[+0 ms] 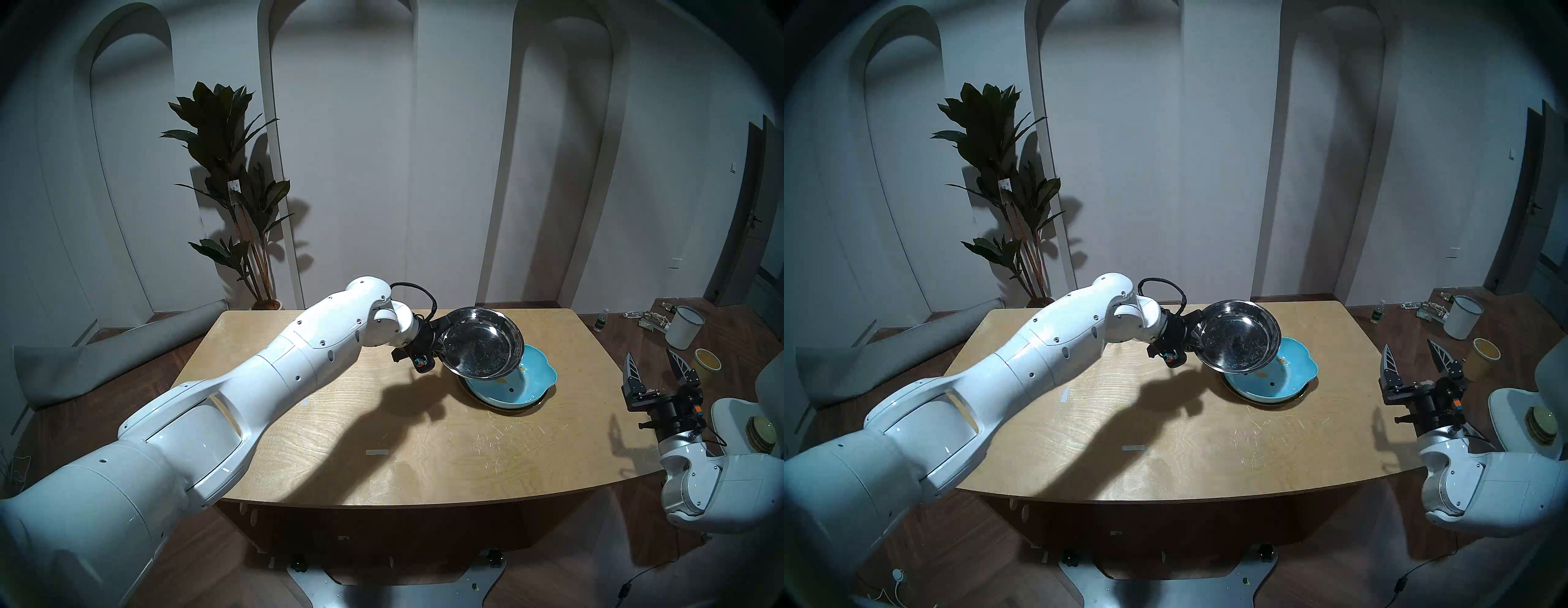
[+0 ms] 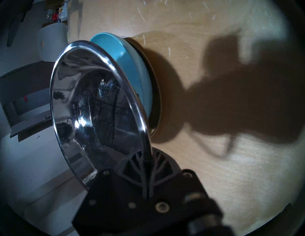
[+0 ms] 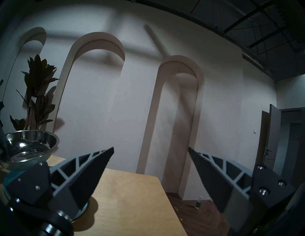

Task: Stack the plates into one stack

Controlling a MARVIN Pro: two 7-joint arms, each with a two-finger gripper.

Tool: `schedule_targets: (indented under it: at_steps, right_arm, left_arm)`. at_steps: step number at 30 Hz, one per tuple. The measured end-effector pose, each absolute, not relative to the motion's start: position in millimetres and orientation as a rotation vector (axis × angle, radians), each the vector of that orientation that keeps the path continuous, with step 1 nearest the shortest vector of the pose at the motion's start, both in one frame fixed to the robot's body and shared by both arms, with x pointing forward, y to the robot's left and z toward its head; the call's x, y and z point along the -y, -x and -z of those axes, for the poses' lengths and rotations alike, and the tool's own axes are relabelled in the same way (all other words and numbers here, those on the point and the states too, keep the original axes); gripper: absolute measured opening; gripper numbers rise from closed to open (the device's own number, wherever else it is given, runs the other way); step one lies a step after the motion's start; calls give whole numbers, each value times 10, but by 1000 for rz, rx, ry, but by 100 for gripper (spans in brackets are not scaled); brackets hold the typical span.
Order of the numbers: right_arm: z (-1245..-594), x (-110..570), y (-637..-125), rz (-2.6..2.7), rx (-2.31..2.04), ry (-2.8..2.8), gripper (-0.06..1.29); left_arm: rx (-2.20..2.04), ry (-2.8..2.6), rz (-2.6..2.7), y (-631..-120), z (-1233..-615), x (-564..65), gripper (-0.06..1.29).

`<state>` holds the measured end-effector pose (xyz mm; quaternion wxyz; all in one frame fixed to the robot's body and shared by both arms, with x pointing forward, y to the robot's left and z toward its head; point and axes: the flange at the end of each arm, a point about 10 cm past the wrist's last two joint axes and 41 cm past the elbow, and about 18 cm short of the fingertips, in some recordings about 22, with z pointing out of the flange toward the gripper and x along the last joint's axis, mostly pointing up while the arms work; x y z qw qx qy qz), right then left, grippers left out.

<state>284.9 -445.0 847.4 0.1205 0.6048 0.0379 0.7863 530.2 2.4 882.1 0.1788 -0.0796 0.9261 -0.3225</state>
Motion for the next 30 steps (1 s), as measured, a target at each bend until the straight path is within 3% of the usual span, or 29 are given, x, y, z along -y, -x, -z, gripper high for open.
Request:
schedule_targets:
  at_steps: [19,30]
  right_arm:
    - [-8336,4400,-2675,-2248,-59,-1858,122]
    - [-8343,4378,-2652,-2248,-48,-1868,122]
  left_arm:
    - [-2611,111,801,-5279,-9153,573,-3]
    - [-2663,131,722,-5250,-8988,731,-3]
